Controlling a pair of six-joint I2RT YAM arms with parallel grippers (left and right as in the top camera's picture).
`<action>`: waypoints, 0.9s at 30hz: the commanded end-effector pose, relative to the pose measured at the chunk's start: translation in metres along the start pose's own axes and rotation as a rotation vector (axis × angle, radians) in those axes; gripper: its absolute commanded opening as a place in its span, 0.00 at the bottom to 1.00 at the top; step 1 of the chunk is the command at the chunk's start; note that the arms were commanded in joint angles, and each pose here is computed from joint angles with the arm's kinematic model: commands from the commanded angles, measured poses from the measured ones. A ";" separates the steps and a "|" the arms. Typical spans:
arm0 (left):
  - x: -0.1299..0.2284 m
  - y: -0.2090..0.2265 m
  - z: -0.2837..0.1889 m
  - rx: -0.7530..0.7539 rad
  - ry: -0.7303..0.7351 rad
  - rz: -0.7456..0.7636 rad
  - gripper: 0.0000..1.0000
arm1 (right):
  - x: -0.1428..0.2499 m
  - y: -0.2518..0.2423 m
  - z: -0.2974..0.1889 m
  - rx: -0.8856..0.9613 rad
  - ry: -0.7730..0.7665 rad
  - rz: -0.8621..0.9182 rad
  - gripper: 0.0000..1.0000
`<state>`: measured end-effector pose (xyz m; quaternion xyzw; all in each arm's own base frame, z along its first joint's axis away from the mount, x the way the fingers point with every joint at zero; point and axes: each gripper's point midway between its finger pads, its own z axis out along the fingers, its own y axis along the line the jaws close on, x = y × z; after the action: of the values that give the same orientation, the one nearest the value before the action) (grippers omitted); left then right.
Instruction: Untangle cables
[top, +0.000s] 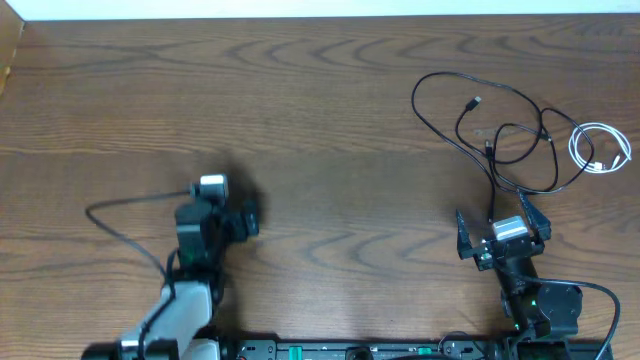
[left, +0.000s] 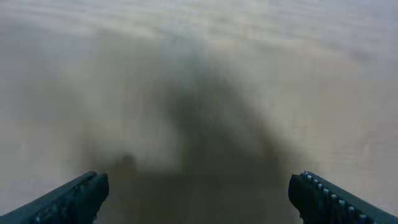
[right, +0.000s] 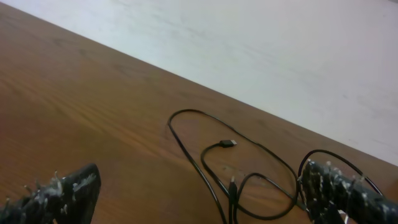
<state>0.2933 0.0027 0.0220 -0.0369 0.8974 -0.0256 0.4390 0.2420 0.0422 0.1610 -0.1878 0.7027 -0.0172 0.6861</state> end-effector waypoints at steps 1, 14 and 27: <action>0.015 0.006 -0.009 -0.022 -0.020 0.004 0.98 | 0.001 -0.003 0.000 0.014 0.004 0.014 0.99; 0.048 0.013 -0.026 -0.048 0.067 -0.011 0.98 | 0.001 -0.003 0.000 0.014 0.004 0.014 0.99; 0.042 0.013 -0.053 -0.052 0.019 -0.006 0.98 | 0.001 -0.003 0.000 0.014 0.004 0.014 0.99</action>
<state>0.2272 0.0120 0.0170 -0.0543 0.9054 -0.0064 0.4210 0.2420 0.0422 0.1610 -0.1878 0.7027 -0.0172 0.6861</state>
